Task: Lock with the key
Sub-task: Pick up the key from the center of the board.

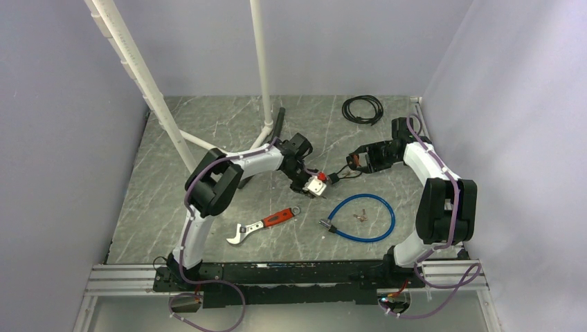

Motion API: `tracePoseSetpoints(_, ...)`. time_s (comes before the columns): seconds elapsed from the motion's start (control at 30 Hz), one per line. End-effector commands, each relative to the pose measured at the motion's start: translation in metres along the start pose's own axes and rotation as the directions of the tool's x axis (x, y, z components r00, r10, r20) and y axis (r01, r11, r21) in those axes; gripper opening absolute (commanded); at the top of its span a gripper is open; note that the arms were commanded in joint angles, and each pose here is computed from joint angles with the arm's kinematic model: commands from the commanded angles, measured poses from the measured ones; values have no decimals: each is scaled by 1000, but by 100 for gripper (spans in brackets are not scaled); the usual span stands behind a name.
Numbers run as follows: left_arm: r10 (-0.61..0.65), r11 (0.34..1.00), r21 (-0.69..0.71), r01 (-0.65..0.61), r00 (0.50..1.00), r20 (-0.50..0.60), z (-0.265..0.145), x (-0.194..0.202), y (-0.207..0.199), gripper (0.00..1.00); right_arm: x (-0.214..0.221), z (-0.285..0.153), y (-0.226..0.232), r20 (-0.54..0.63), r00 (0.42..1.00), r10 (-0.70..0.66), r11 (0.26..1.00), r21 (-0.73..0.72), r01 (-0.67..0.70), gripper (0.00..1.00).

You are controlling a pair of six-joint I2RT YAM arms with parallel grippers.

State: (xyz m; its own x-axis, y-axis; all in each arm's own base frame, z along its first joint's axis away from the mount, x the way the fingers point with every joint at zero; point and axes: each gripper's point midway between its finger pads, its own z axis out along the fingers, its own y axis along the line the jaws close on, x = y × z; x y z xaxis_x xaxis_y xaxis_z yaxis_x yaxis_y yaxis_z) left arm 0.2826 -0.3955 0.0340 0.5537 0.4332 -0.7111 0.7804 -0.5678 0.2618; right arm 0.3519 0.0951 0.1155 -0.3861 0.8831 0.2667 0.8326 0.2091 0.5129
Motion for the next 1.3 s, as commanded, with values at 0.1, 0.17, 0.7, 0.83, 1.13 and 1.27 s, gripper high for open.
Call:
tracePoseSetpoints(0.1,-18,996,92,19,1000,-9,-1,15,-9,43,0,-5,13,-19,1000,5,999,-50,-6,0)
tracePoseSetpoints(0.17,-41,994,104,43,999,-16,0,19,-11,40,0,-5,13,-17,1000,5,999,-52,-6,0)
tracePoseSetpoints(0.7,-232,972,-24,233,972,30,-30,-24,23,10,-3,-9,20,0,1000,-20,997,-68,20,0)
tracePoseSetpoints(0.83,-369,917,-139,374,928,59,-55,-49,43,0,-7,-13,28,28,999,-25,997,-77,27,0)
tracePoseSetpoints(1.13,-671,615,-464,637,732,117,-99,-68,90,0,-10,-16,33,61,998,9,999,-53,-5,0)
tracePoseSetpoints(1.27,-710,548,-487,680,686,160,-100,-81,95,0,-5,-14,32,49,998,34,999,-43,-32,0)
